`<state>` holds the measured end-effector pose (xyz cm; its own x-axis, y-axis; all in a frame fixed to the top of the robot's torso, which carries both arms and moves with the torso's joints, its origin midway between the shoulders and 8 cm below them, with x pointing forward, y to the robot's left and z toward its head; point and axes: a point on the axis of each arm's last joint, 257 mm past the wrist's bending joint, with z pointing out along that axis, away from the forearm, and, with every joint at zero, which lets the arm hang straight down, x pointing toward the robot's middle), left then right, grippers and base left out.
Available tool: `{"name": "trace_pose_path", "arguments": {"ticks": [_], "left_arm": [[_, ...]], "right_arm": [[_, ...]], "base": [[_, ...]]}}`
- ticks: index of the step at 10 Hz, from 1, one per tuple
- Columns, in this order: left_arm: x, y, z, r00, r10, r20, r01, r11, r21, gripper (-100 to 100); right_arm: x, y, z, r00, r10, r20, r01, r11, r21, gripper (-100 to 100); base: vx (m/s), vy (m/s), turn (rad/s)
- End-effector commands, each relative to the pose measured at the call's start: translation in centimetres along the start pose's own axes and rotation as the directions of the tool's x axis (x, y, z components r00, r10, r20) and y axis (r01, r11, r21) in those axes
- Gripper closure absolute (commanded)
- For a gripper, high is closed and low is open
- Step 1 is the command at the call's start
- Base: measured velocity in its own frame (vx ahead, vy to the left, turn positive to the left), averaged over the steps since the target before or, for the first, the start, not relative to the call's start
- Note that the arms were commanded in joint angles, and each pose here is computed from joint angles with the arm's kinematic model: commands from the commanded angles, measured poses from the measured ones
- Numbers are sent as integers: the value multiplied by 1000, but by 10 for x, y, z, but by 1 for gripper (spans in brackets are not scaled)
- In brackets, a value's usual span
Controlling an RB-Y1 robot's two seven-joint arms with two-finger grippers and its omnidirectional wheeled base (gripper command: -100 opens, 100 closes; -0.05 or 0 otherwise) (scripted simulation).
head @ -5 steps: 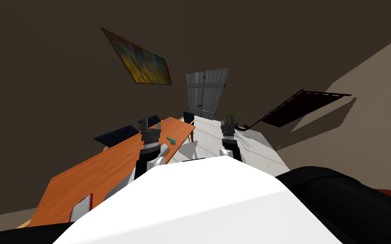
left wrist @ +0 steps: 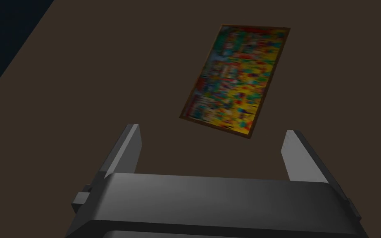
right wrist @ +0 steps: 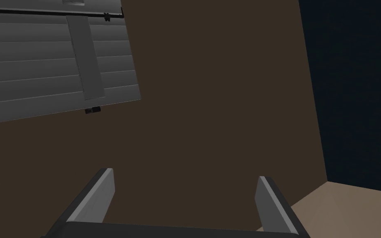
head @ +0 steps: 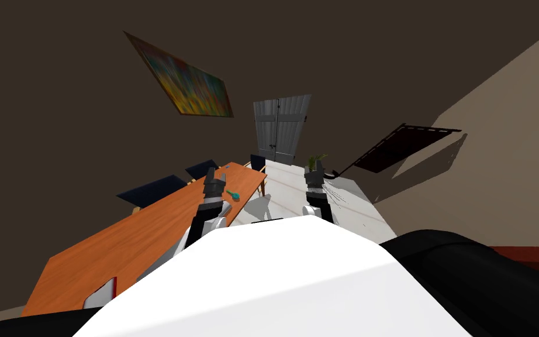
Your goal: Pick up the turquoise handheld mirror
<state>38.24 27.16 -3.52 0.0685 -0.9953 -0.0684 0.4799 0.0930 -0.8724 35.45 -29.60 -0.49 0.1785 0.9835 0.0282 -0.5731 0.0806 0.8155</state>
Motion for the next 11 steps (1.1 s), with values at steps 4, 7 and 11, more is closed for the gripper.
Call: {"name": "trace_pose_path", "arguments": {"ticks": [4, 7, 11], "left_arm": [[-7, 68, -3, 998, 46, -47, -53, 983, -175, -100], [-19, 116, -9, 994, 82, -77, -101, 951, -294, -100], [-39, 169, -20, 986, 123, -109, -158, 892, -425, -100]], "right_arm": [[0, 0, 0, 1000, 0, 0, 0, 1000, 0, 0], [0, 0, 0, 1000, 0, 0, 0, 1000, 0, 0], [0, 0, 0, 1000, 0, 0, 0, 1000, 0, 0]], "base": [[-8, -15, -75], [-11, -10, -83], [-14, -3, -88]]}}
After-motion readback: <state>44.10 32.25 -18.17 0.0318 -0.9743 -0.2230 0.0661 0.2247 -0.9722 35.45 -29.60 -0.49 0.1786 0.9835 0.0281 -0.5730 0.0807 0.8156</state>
